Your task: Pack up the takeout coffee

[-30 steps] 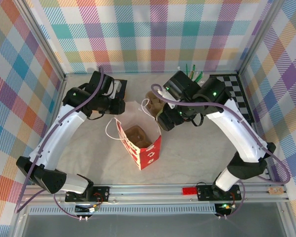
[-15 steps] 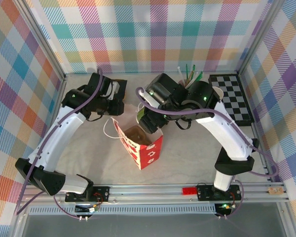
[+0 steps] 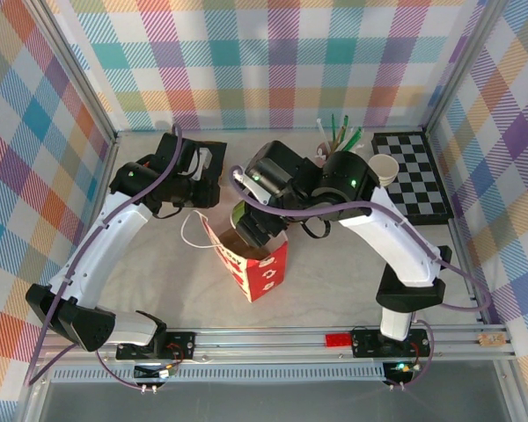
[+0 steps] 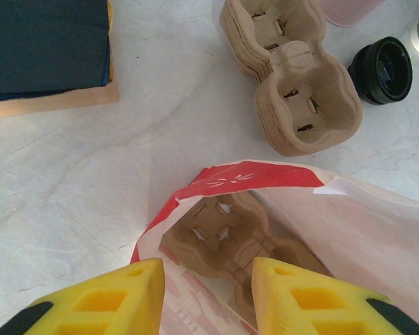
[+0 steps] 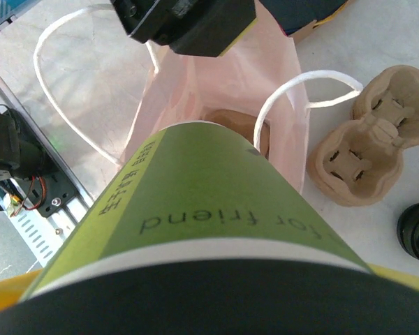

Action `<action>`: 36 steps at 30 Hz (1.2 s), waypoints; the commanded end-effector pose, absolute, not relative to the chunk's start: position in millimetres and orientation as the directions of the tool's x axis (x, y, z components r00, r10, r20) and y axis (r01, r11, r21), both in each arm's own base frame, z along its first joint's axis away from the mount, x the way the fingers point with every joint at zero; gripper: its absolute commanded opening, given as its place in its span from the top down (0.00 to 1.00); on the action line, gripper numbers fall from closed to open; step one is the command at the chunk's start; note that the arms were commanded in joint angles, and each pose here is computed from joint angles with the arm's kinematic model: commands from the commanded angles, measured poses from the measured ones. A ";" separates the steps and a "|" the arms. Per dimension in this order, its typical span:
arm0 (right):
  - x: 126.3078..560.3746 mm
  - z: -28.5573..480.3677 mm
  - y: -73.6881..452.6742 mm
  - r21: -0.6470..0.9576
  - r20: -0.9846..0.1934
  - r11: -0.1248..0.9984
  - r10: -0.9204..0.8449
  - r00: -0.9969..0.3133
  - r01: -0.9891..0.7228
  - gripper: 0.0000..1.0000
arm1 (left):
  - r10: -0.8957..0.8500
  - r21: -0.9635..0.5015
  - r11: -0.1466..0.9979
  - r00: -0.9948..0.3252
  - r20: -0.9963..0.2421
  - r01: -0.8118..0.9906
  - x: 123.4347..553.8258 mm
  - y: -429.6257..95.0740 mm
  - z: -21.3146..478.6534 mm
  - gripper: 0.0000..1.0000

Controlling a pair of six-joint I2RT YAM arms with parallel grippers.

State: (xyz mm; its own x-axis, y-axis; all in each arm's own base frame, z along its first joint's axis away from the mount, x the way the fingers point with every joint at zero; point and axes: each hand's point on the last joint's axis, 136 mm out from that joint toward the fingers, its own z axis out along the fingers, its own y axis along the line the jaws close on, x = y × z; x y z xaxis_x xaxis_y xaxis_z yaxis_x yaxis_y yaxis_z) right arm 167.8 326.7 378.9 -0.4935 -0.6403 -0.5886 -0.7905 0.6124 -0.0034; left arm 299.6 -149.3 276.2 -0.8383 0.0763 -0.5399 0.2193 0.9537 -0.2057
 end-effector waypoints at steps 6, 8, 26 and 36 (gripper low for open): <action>144.7 383.0 312.9 0.004 -0.562 0.591 -0.666 -0.491 -0.807 0.44 | 0.070 -0.226 0.947 -0.835 -0.545 0.227 299.3 -149.1 277.4 0.71; 144.6 378.5 317.0 0.000 -0.552 0.587 -0.675 -0.490 -0.809 0.44 | 0.065 -0.228 0.948 -0.838 -0.542 0.221 300.2 -149.0 276.8 0.74; 169.7 345.9 315.5 -0.150 -0.466 0.646 -0.714 -0.523 -0.749 0.43 | 0.072 -0.160 0.963 -0.775 -0.627 0.219 296.5 -131.9 324.4 0.57; 173.7 324.3 308.5 -0.210 -0.384 0.655 -0.738 -0.554 -0.726 0.43 | 0.136 -0.117 0.965 -0.826 -0.547 0.236 316.2 -140.8 285.7 0.53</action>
